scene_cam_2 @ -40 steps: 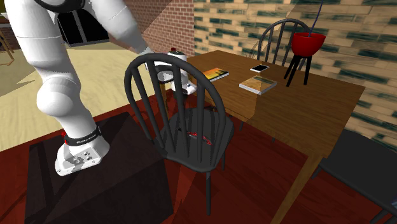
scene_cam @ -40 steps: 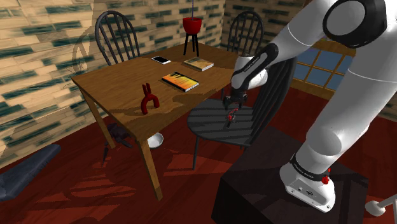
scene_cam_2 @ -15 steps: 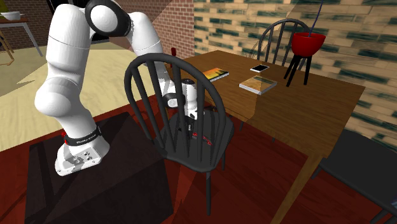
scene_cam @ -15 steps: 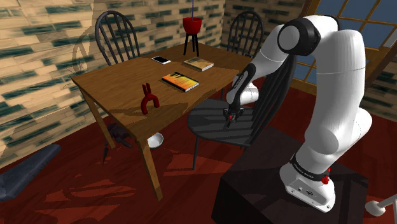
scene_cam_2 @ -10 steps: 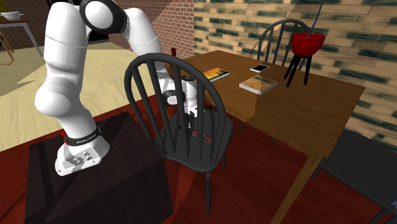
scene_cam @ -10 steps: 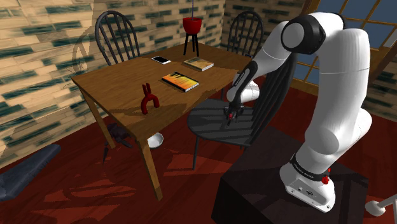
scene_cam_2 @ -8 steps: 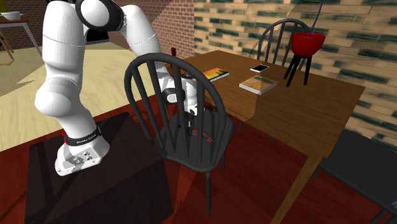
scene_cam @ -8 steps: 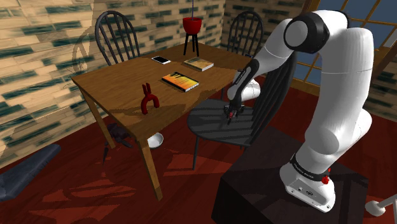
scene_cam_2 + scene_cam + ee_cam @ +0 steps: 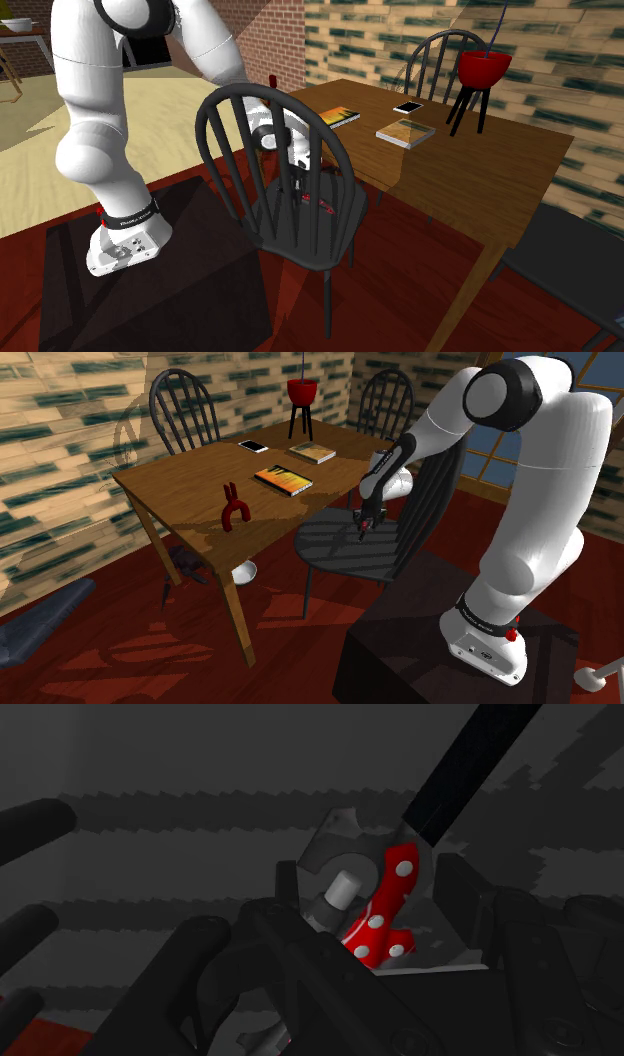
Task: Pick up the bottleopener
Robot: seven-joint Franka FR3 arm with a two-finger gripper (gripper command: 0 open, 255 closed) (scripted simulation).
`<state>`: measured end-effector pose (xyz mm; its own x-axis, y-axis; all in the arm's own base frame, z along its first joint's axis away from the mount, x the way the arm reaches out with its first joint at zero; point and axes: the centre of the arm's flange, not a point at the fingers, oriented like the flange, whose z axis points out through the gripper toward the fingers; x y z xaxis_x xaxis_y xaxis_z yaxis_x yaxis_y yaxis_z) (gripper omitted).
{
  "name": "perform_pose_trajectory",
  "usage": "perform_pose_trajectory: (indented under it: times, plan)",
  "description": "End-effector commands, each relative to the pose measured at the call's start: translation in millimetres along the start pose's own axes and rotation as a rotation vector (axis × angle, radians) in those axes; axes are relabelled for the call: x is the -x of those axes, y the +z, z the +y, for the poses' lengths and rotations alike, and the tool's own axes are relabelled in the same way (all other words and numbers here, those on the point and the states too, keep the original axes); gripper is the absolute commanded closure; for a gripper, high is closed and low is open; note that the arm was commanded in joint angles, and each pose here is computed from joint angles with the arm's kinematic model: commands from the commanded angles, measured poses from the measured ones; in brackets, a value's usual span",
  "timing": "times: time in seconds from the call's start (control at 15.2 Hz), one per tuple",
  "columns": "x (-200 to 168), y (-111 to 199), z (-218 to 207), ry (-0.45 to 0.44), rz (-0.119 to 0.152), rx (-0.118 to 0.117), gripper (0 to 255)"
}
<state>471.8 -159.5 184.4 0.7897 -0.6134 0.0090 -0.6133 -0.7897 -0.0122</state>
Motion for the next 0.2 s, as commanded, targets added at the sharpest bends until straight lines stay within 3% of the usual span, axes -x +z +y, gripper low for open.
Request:
perform_pose_trajectory:
  times: [0.0,0.13]
  plan:
    - [0.6,-11.1,0.3,0.000,0.000,0.000,255]
    - [0.6,-11.9,0.3,0.000,0.000,0.000,255]
